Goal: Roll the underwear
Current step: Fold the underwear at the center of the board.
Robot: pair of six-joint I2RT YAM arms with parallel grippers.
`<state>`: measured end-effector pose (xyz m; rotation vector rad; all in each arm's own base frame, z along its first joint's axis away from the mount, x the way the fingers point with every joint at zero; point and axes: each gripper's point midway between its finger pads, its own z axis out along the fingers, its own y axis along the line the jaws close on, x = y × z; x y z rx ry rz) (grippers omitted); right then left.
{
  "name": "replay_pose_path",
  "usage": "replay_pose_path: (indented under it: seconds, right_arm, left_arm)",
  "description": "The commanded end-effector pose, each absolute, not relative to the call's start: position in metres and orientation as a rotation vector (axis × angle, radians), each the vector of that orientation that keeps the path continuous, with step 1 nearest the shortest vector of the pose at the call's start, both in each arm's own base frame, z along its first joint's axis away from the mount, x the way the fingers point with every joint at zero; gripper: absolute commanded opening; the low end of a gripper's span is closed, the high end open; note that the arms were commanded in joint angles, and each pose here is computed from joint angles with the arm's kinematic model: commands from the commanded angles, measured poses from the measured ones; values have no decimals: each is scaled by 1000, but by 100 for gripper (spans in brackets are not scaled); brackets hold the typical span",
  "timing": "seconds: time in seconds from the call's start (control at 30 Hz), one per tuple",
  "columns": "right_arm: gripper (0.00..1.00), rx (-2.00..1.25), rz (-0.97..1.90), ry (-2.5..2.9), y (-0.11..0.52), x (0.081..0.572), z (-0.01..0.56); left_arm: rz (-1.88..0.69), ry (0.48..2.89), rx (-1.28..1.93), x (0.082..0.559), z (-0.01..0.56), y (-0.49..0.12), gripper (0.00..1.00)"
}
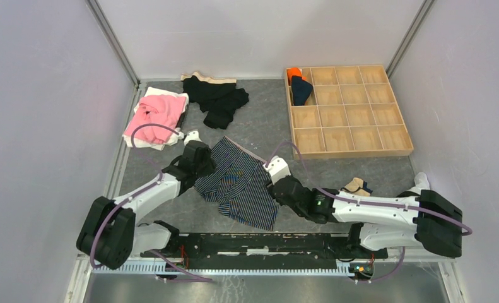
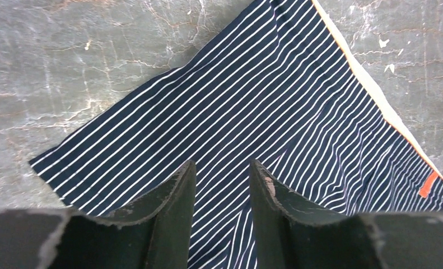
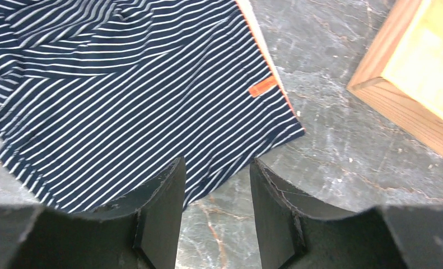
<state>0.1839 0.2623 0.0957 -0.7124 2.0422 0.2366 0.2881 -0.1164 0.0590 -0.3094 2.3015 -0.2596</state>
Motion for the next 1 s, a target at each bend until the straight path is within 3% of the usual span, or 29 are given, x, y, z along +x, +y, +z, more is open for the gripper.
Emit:
replay_pose_path:
  seconds: [0.0, 0.3, 0.7, 0.97]
  right_arm:
    - [51, -687, 185, 2032, 253, 196, 101]
    - [50, -667, 210, 2069, 243, 188, 82]
    - [54, -475, 314, 2079, 227, 181, 80]
    - [67, -307, 364, 2121, 203, 201, 78]
  left_arm:
    - [-314, 2255, -266, 309, 64, -132, 45]
    - [-161, 2292, -250, 340, 39, -128, 44]
    - [-84, 2296, -132, 392, 11, -144, 51]
    - [-226, 2078, -158, 394, 111, -154, 65]
